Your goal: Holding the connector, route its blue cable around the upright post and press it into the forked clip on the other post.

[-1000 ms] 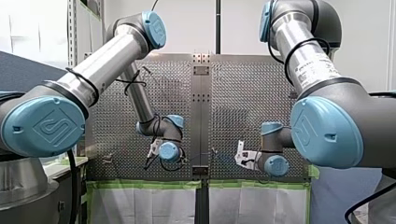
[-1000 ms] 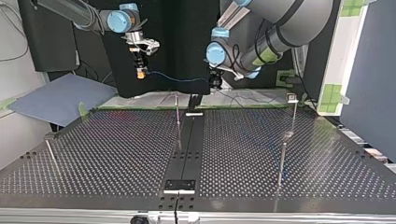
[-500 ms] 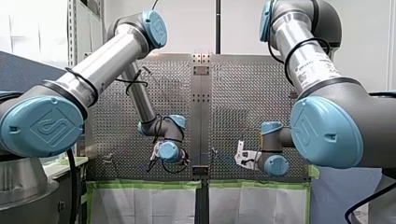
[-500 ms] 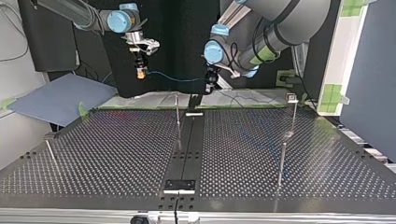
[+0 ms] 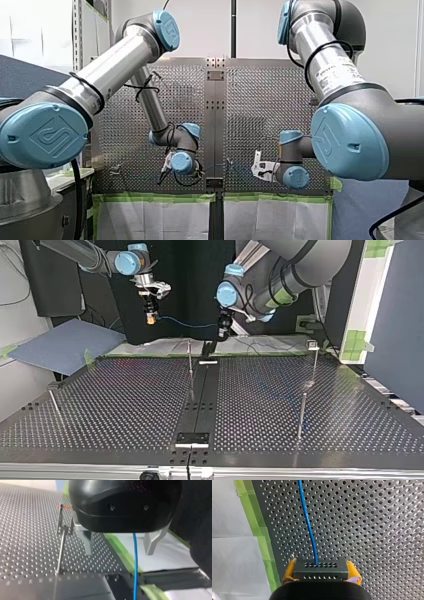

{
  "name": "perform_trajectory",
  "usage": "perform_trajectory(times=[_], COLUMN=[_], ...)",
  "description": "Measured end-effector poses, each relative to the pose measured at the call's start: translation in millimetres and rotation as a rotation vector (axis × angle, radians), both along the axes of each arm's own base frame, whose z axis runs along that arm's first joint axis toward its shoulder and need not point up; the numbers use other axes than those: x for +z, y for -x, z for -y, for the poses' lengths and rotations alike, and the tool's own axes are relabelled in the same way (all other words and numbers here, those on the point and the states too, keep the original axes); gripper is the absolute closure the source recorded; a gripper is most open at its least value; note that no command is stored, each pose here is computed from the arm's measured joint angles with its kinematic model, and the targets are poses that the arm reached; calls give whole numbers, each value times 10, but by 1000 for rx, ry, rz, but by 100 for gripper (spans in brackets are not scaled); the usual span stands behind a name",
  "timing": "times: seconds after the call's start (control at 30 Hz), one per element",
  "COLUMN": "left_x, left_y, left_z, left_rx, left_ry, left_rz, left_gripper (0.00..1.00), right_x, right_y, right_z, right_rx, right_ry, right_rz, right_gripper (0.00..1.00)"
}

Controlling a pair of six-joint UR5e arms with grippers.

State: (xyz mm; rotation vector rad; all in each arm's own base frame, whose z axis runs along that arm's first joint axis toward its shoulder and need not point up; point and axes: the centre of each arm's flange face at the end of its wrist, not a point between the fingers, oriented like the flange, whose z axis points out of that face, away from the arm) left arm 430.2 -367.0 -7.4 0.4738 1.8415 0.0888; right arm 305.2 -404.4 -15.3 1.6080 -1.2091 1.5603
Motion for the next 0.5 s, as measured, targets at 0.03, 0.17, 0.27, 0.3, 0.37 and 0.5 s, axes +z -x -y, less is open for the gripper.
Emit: perform_trajectory(times=[0.03,0.17,0.27,0.3,0.37,0.5], left_x=[-2,-7,-7,-4,5,28], left_y=[13,58,84,86,86,65], left_z=[17,85,143,161,201,259], left_rx=[-7,-36,-61,-68,-84,-102], left_ry=[9,47,85,99,132,193], left_rz=[-5,-19,-27,-26,-23,-8], left_gripper=[0,0,0,0,0,0], right_x=[1,2,2,1,1,1], right_y=[0,0,-1,0,-1,-1], right_z=[0,0,1,0,-1,-2], right_rx=[0,0,0,0,1,1], right_ry=[0,0,0,0,-1,-1], right_rz=[0,0,0,0,-1,-2], right_gripper=[100,100,100,100,100,100])
